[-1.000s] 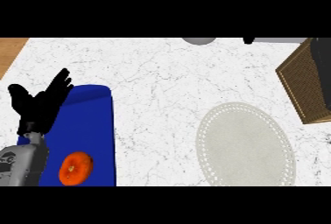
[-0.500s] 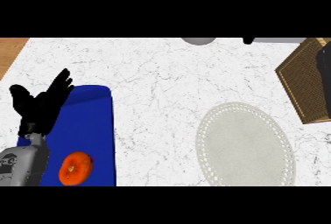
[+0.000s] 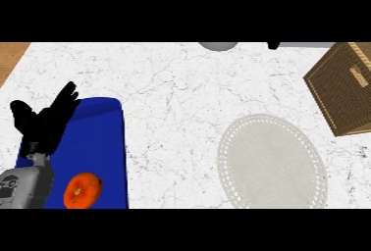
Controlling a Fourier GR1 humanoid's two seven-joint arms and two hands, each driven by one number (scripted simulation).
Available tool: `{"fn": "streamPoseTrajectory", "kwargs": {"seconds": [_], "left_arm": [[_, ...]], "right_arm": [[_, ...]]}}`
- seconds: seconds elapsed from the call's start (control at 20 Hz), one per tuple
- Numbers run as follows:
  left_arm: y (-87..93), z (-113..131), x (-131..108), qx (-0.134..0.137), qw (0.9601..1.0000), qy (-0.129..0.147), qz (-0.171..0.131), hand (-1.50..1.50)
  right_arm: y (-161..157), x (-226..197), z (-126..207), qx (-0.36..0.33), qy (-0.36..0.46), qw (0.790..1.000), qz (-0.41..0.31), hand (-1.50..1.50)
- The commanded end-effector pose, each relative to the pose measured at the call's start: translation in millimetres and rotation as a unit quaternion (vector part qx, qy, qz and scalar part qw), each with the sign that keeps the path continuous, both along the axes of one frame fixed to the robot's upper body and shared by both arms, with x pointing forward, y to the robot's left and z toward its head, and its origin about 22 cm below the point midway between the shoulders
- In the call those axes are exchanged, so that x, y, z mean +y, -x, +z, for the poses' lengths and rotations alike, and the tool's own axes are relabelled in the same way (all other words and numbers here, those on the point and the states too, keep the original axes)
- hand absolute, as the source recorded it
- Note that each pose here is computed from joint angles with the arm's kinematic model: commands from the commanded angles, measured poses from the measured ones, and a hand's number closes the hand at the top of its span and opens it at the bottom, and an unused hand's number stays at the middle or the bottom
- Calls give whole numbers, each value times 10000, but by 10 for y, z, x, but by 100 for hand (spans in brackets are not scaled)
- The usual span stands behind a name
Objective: Pick the cupcake from the placemat and place it in the basket
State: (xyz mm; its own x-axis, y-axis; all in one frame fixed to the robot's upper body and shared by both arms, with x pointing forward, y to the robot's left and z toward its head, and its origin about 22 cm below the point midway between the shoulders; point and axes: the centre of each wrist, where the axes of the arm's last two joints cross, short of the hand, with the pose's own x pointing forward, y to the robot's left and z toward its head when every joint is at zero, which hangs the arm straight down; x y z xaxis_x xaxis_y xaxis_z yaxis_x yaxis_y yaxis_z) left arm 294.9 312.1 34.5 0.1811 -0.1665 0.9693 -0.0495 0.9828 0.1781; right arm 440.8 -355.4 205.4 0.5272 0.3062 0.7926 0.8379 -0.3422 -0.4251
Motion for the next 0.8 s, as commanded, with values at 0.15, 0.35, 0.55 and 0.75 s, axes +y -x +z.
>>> {"fn": "streamPoseTrajectory", "kwargs": {"seconds": [0.15, 0.35, 0.55, 0.75], "left_arm": [[106, -5, 139, 77, 9998, 18, 198, 0], [211, -50, 300, 138, 9990, -45, 413, 0], [210, -63, 195, 197, 9990, -45, 389, 0], [253, -166, 109, 261, 9986, 22, 461, 0]], "right_arm": [[247, -45, 78, -1728, -395, 9829, -502, -150], [373, 339, -47, -1764, -779, 9810, -232, -150], [653, 568, -386, -1157, -1068, 9875, 20, -150], [949, 600, -403, -1214, -1120, 9860, 213, -150]]}}
